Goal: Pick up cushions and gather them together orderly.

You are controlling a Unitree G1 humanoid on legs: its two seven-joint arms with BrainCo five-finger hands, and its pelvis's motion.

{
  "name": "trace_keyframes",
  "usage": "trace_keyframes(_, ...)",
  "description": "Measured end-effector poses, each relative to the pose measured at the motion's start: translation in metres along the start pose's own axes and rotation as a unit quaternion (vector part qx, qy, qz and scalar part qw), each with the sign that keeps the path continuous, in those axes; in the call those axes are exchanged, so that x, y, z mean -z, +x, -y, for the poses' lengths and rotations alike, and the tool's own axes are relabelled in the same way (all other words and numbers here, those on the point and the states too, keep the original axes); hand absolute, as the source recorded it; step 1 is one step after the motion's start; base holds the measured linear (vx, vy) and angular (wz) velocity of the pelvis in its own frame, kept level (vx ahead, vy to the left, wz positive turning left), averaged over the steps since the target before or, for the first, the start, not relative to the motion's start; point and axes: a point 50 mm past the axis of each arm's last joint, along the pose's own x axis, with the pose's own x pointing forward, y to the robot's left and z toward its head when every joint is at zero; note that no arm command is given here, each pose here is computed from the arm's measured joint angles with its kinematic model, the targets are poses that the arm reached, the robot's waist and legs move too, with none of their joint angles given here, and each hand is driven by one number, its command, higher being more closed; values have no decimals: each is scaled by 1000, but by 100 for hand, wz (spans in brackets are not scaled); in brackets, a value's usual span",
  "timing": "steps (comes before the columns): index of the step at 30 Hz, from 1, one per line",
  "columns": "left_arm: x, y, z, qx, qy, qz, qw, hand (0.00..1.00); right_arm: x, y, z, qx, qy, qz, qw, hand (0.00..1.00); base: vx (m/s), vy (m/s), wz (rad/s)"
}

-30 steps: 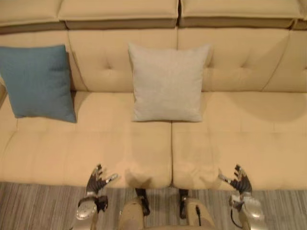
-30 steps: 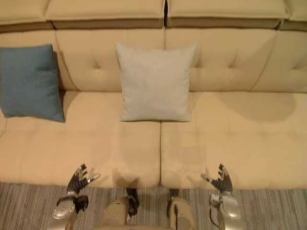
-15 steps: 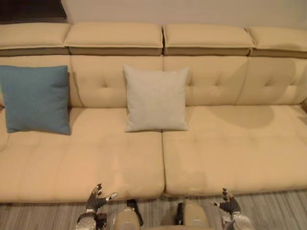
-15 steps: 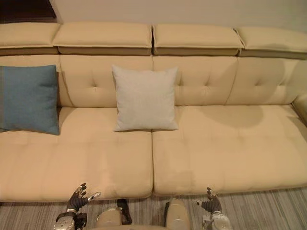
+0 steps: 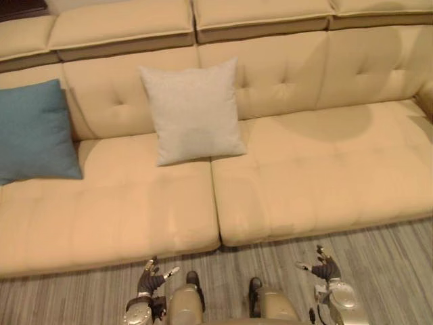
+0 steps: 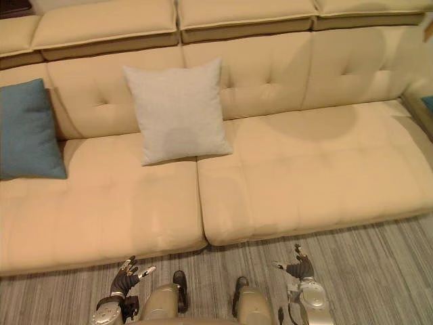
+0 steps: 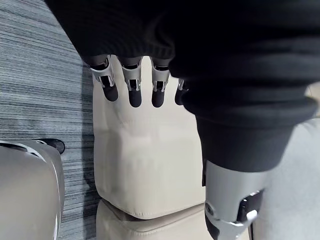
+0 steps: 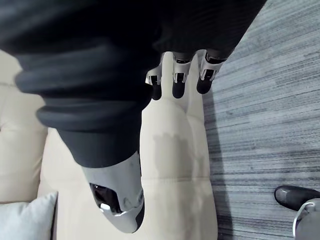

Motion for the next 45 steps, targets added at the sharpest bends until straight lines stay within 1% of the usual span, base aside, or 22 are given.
trace_keyframes(7,-18,8,4,6,0,27,1000,0,-1,-5,0,3,5,11,1000,0,-76,125,-61)
trace_keyframes(10,-27,10,1,5,7,46,999,0,-14,-5,-8,-5,15,40,999,0,-2,96,-125)
trace_keyframes(13,-36,12,-3,-1,13,61,998,0,-31,1,-19,-20,17,63,998,0,-24,3,-216)
trace_keyframes(16,-39,14,-1,-1,14,64,998,0,-34,6,-16,-16,10,62,998,0,31,-11,-175)
trace_keyframes(19,-37,13,-3,-3,20,61,998,0,-46,12,-21,-25,6,76,997,0,123,-105,-242)
trace_keyframes(20,-43,15,-2,5,30,68,997,0,-50,13,-20,-23,5,81,996,0,181,-191,-173)
trace_keyframes(22,-49,18,2,10,30,77,997,0,-48,13,-20,-24,0,80,997,0,244,-185,-227)
trace_keyframes(25,-44,17,13,28,33,70,997,0,-55,14,-25,-31,-16,90,995,0,247,-13,-226)
trace_keyframes(27,-44,16,23,39,24,71,996,0,-57,15,-26,-31,-25,92,995,0,295,151,-185)
trace_keyframes(30,-42,12,21,26,2,73,997,0,-56,15,-29,-36,-36,91,995,0,302,176,-134)
trace_keyframes(34,-45,11,21,17,-18,82,996,0,-50,17,-28,-31,-38,77,996,0,415,283,-49)
trace_keyframes(36,-44,7,13,0,-27,85,996,0,-44,16,-35,-34,-33,62,997,0,970,508,-24)
trace_keyframes(38,-39,6,17,5,-30,75,997,0,-38,16,-34,-28,-22,50,998,0,789,358,24)
trace_keyframes(45,-36,5,9,1,-11,69,998,0,-22,14,-30,-14,0,18,1000,0,506,124,23)
